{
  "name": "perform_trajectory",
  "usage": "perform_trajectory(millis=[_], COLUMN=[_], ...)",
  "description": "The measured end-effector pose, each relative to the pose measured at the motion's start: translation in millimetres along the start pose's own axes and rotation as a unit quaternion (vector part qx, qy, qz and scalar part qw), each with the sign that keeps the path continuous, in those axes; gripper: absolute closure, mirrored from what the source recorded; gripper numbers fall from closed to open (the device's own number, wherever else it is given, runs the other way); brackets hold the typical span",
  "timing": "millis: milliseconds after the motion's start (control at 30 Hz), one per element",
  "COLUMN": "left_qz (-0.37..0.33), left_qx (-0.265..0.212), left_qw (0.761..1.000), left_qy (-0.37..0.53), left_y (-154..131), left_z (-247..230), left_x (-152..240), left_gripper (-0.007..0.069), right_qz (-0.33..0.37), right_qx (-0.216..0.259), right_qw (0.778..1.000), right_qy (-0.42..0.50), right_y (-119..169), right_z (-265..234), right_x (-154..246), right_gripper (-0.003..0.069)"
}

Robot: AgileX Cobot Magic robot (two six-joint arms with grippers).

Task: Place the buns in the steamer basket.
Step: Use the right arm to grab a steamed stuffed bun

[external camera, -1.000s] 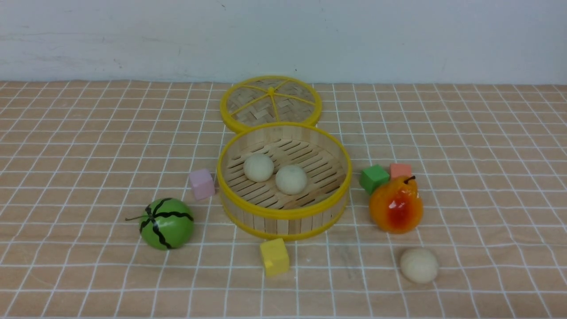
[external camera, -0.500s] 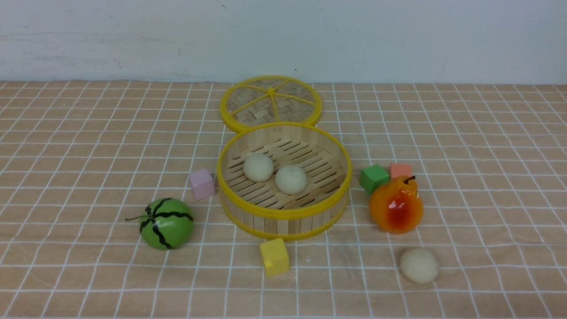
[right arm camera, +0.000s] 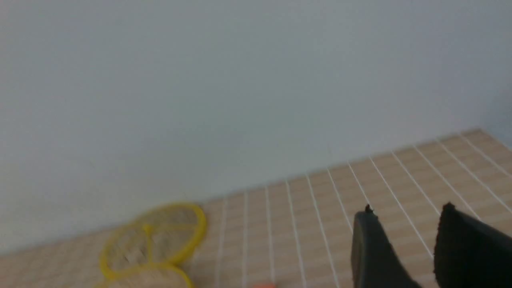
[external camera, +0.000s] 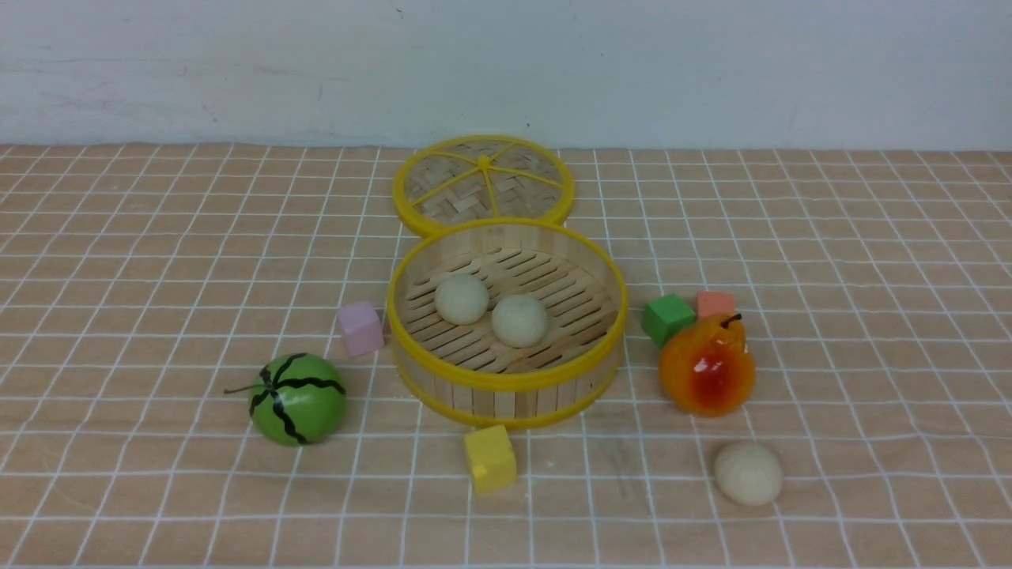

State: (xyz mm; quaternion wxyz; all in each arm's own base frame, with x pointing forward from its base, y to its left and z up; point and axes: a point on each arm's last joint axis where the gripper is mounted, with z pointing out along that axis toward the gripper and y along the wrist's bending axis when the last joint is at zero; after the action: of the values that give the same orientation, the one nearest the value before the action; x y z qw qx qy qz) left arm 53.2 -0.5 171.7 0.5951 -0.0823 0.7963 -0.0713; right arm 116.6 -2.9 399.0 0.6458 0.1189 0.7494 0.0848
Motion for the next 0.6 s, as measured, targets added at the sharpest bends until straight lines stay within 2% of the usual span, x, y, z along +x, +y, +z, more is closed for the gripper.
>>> perform_trajectory(millis=[167, 367, 400, 467, 533, 600], left_qz=[0.000, -0.001, -0.001, -0.001, -0.001, -0.001], left_qx=[0.000, 0.000, 0.000, 0.000, 0.000, 0.000], left_qw=[1.000, 1.000, 1.000, 1.000, 1.000, 1.000], left_qy=[0.000, 0.000, 0.000, 0.000, 0.000, 0.000], left_y=[0, 0, 0, 0, 0, 0], left_z=[0, 0, 0, 0, 0, 0], left_x=[0, 0, 0, 0, 0, 0], left_gripper=[0.0565, 0.0557, 0.0554, 0.0553, 0.0552, 0.0552], right_qz=[-0.052, -0.092, -0.116, -0.132, -0.150, -0.153], right_qx=[0.027, -0.013, -0.028, -0.042, -0.063, -0.069], right_qw=[0.993, 0.973, 0.960, 0.950, 0.924, 0.913], right_qy=[0.103, 0.212, 0.252, 0.279, 0.346, 0.372], right_y=[-4, 12, 19, 27, 42, 48], right_z=[56, 100, 111, 116, 134, 142], right_x=[15, 49, 61, 68, 86, 94], right_gripper=[0.0419, 0.0419, 0.0419, 0.0419, 0.0419, 0.0419])
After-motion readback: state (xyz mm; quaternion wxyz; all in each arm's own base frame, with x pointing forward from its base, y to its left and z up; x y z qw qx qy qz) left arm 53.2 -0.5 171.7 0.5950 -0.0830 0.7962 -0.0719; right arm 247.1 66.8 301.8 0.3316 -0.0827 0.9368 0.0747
